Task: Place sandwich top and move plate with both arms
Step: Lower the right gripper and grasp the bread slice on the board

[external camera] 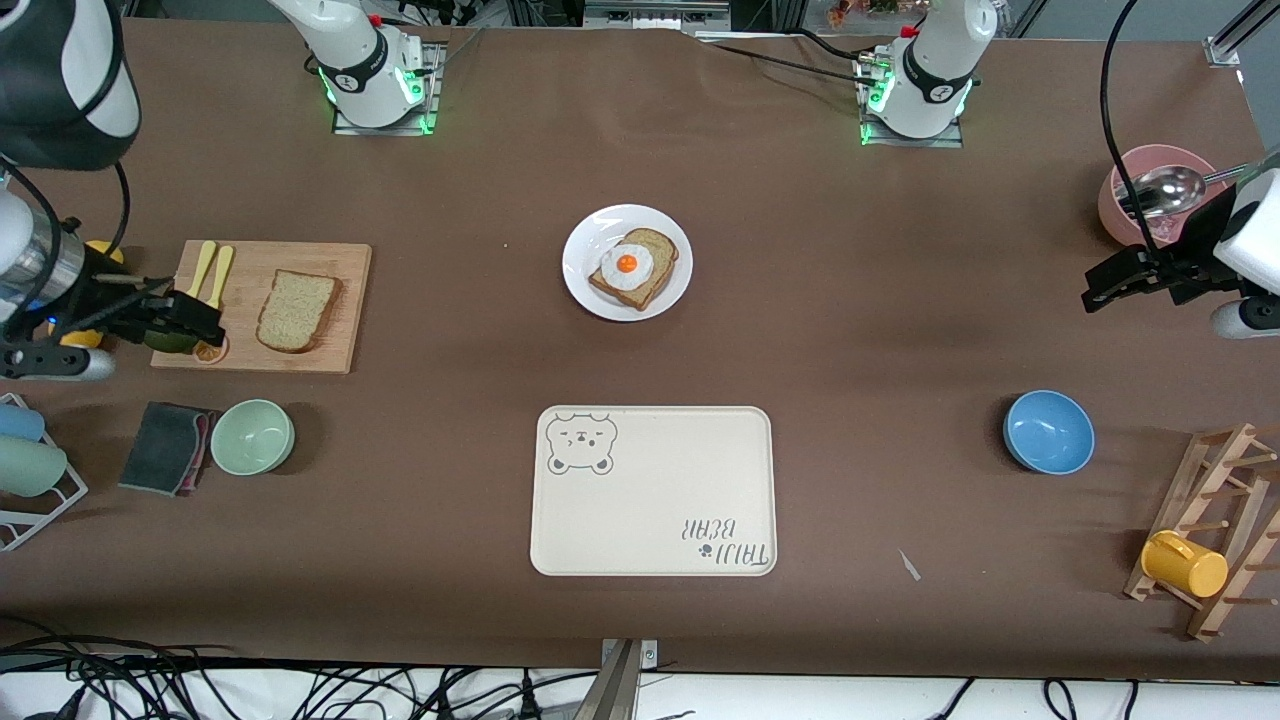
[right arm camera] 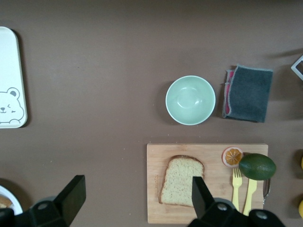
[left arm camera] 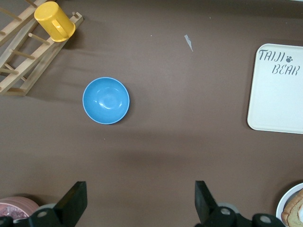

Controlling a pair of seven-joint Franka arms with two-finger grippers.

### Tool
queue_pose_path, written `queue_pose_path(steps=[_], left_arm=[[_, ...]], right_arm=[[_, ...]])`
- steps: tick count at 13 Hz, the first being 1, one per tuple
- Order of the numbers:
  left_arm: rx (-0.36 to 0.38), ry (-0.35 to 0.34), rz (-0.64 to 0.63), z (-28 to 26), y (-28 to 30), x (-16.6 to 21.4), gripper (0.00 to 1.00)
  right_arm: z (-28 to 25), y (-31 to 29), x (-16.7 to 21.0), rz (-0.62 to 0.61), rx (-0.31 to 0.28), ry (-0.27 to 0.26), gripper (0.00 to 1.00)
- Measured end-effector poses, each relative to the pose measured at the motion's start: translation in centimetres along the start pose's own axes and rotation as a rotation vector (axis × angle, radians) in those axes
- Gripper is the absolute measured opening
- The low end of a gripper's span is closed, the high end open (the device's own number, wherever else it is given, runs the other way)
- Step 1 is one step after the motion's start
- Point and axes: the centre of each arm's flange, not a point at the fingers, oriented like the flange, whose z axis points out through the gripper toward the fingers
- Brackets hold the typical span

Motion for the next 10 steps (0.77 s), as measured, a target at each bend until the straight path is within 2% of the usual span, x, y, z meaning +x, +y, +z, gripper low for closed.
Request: queue_pose_path(steps=[3,6,8,10], left_arm=[[0.000,0.016,-0.003,-1.0,-0.2,-0.4,1.00],[-0.001,0.022,-0.002,-1.3,-0.1,-0.6,1.00],[-0.001,0.023,-0.002,-1.3,-0.2,-0.6,1.00],[-0.001,0.023,-0.002,-1.3,-0.2,-0.6,1.00]], right_arm=[[2.6,0.0,0.9,-0.001,0.001,0.004,0.96],[5.2,0.0,0.7,-0.007,-0.014,-0.012,0.99],[8.5,0.2,0.3,-0.023,-0.047,-0.015,0.99],[12.8,0.3,-0.6,-0.005,-0.054,-0.012,1.00]])
